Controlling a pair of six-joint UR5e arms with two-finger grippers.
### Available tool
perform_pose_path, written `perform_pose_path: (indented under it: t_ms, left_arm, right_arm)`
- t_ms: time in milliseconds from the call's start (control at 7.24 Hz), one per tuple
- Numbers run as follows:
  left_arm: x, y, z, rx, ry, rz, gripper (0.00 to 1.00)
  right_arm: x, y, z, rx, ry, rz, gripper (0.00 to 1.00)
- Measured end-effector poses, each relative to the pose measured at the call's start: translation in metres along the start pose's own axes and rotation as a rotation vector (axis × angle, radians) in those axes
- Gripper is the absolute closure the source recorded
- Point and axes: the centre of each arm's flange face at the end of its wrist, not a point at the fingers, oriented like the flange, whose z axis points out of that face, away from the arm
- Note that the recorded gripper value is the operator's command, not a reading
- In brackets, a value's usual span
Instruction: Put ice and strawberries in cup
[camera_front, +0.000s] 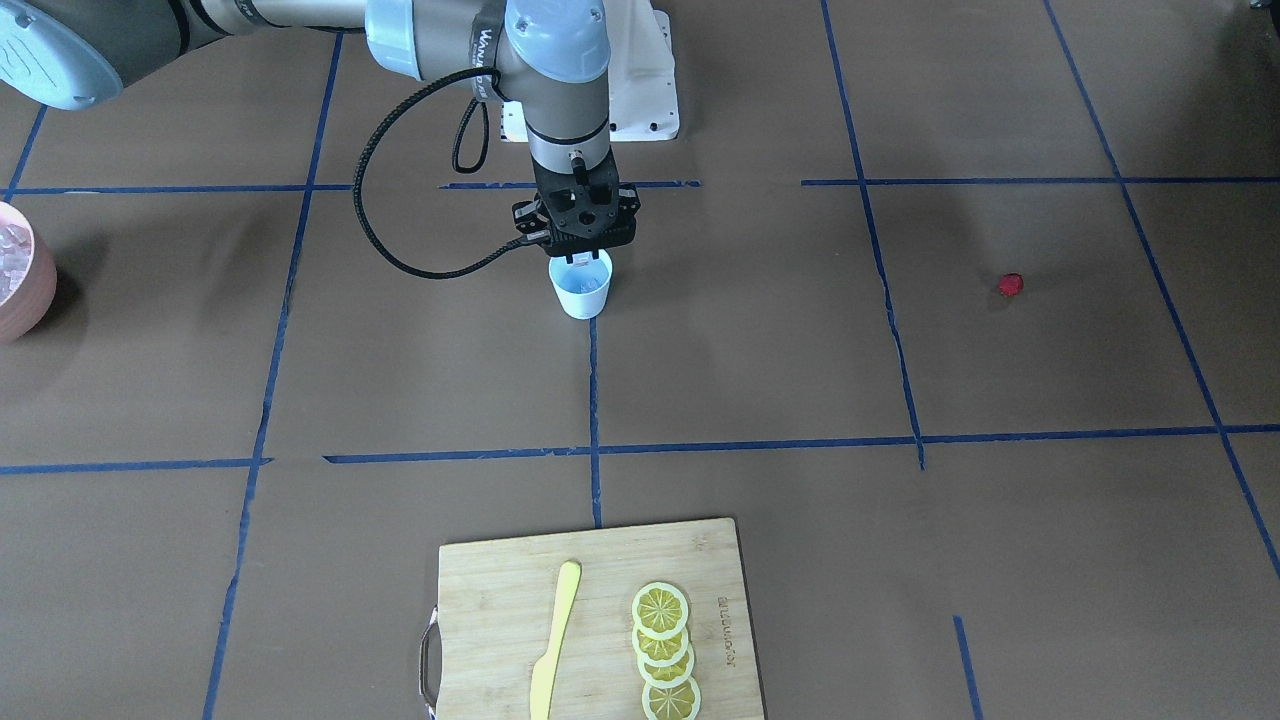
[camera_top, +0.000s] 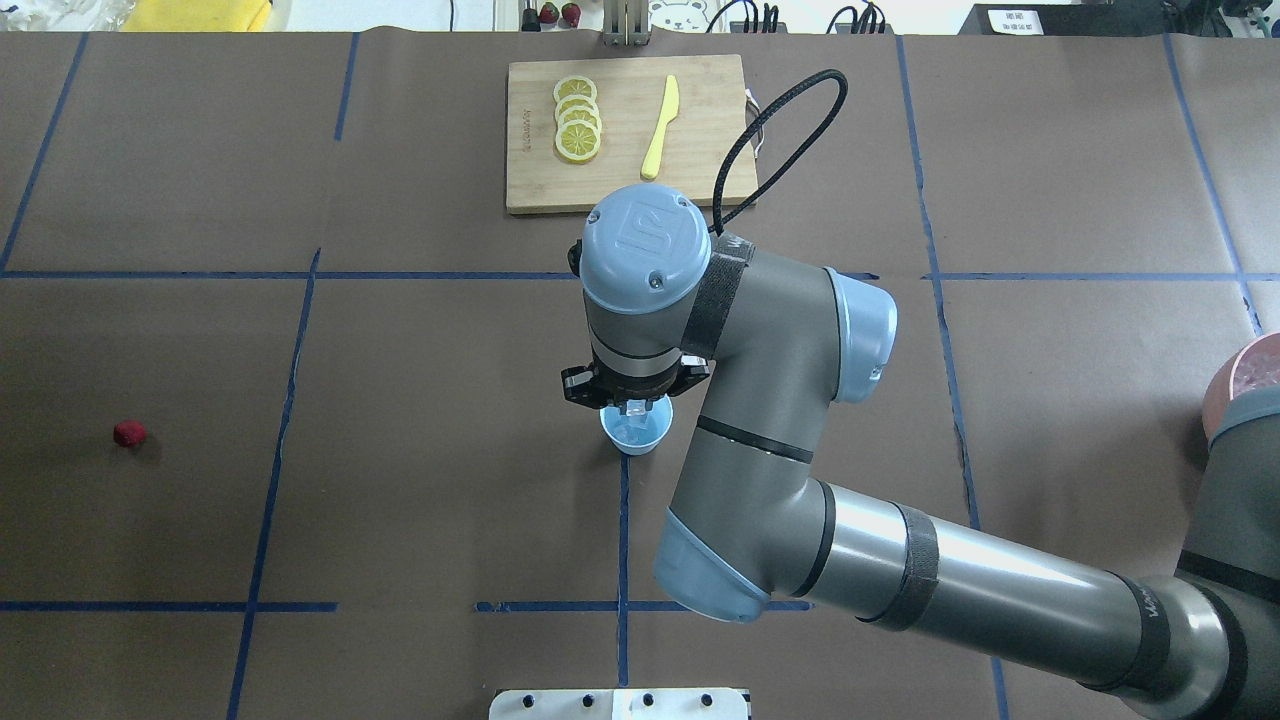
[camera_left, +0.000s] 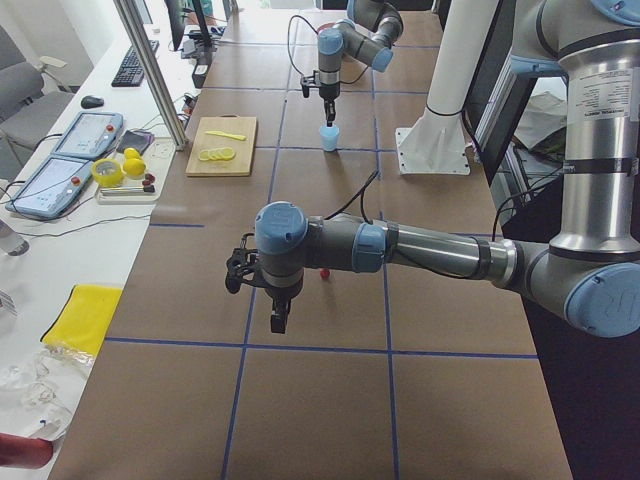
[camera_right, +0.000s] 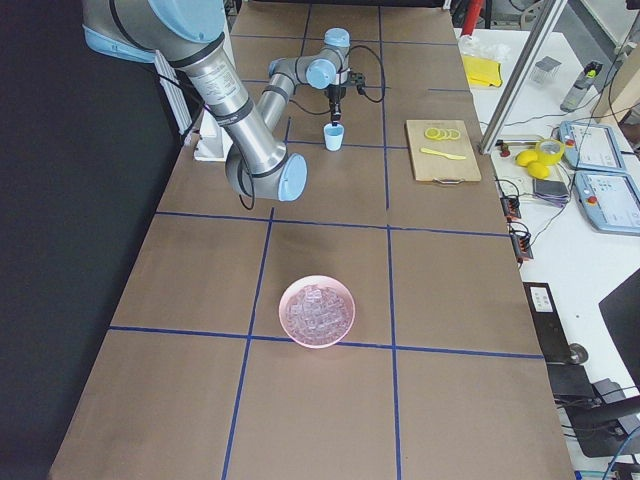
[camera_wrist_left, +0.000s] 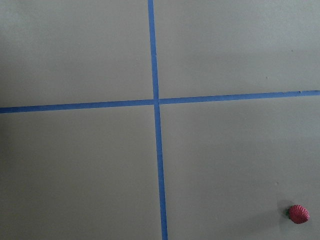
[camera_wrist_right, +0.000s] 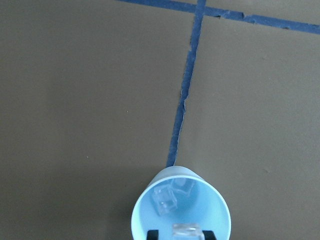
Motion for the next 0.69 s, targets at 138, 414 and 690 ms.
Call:
perform_pose_path:
  t_ms: [138,414,690]
  left_arm:
    - [0.0,0.0,0.0,0.001,0.0,0.0,0.0]
    - [0.001,-0.001,0.0,0.001,0.0,0.001,0.0]
    - [0.001,-0.001,0.0,0.0,0.0,0.001,0.0]
  right_arm:
    - [0.0,0.001,-0.001,0.001,-0.002,-0.002,0.0]
    - [0.001,0.001,-0.008,0.009,-0.011,-0.002,0.0]
    - [0.003,-0.001,-0.013,0.014,-0.017,0.0,0.0]
